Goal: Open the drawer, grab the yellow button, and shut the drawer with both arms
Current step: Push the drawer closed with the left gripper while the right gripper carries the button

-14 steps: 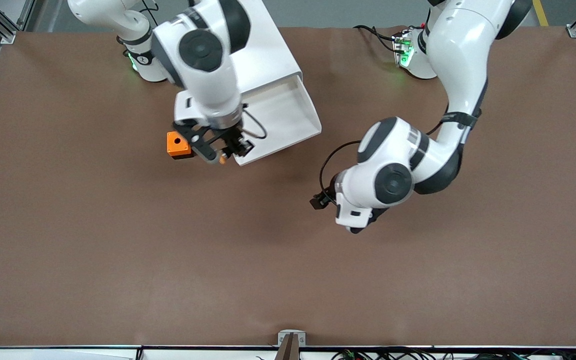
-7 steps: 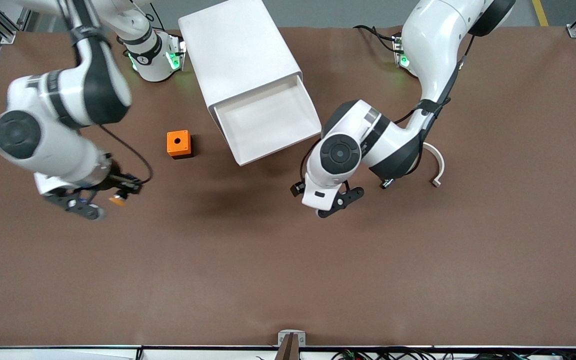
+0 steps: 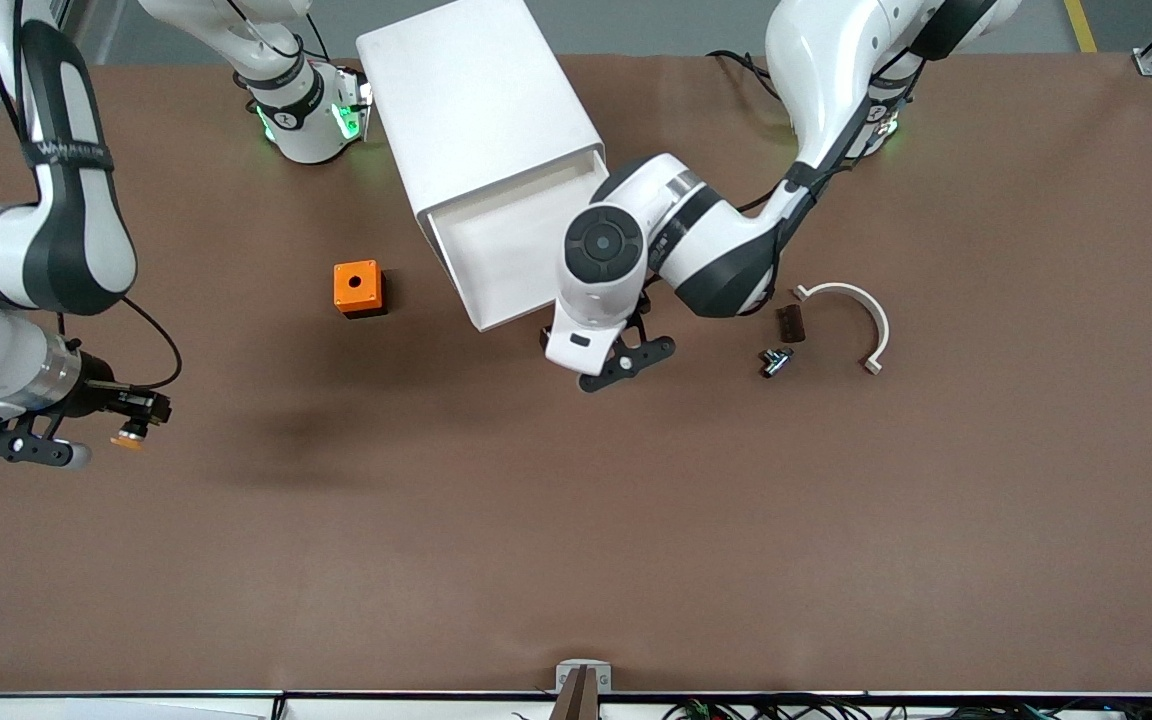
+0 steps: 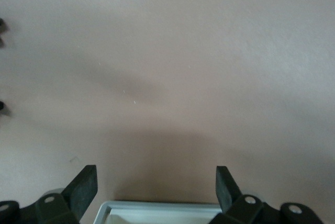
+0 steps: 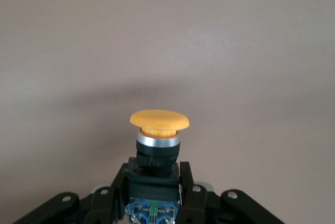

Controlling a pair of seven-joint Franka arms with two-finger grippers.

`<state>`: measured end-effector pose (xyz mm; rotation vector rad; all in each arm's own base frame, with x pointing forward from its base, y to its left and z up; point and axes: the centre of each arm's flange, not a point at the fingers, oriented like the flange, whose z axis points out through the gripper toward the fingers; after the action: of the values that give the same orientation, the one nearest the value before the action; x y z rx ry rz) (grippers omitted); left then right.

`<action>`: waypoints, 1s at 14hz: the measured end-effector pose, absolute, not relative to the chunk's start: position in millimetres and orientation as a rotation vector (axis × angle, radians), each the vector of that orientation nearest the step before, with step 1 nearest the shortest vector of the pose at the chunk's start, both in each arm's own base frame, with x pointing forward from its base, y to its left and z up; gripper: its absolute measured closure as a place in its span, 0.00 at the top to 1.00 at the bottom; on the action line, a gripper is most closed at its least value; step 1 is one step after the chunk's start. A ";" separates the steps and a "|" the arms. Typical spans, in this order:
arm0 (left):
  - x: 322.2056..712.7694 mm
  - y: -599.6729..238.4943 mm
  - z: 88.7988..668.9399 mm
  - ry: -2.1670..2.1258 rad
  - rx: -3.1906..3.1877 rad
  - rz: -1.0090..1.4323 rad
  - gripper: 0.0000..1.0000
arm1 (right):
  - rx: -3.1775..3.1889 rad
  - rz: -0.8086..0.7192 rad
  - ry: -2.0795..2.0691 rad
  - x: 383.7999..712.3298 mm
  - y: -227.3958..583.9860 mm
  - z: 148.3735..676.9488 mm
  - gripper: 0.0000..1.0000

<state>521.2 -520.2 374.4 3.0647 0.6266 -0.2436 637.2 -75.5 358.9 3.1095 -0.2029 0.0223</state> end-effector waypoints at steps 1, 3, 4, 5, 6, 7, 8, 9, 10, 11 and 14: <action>513.8 -527.0 377.9 0.605 3.066 -0.242 1.00 | 3.108 0.025 -0.159 635.6 -94.0 335.5 0.41; 498.8 -540.3 379.2 0.607 3.069 -0.243 1.00 | 3.105 -0.007 -0.114 631.2 -127.7 296.0 0.41; 491.1 -546.4 377.1 0.614 3.073 -0.248 1.00 | 3.106 -0.032 -0.110 628.6 -139.5 280.4 0.41; 483.9 -552.0 375.1 0.606 3.080 -0.252 1.00 | 3.107 -0.056 -0.111 626.3 -147.0 268.0 0.41; 476.1 -558.2 374.0 0.595 3.085 -0.254 1.00 | 3.108 -0.075 -0.106 624.8 -150.6 257.8 0.41; 467.9 -564.8 373.5 0.590 3.088 -0.257 1.00 | 3.114 -0.086 -0.096 624.1 -151.2 249.6 0.41; 459.7 -571.4 373.3 0.596 3.088 -0.262 1.00 | 3.133 -0.090 -0.090 623.9 -150.6 242.5 0.41; 452.9 -576.6 372.9 0.598 3.087 -0.273 1.00 | 3.166 -0.088 -0.075 623.4 -150.5 235.7 0.41; 447.3 -580.6 372.3 0.597 3.085 -0.286 1.00 | 3.195 -0.074 -0.048 623.3 -151.8 229.4 0.41; 443.4 -583.4 371.9 0.594 3.082 -0.299 1.00 | 3.209 -0.051 -0.025 623.7 -154.8 223.4 0.41; 434.8 -589.0 371.1 0.597 3.058 -0.369 1.00 | 3.200 0.008 -0.014 625.3 -163.1 206.4 0.41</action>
<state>434.8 -589.0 371.1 3.0585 0.5975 -0.3691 625.3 -163.1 206.4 3.2001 -0.0138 0.0079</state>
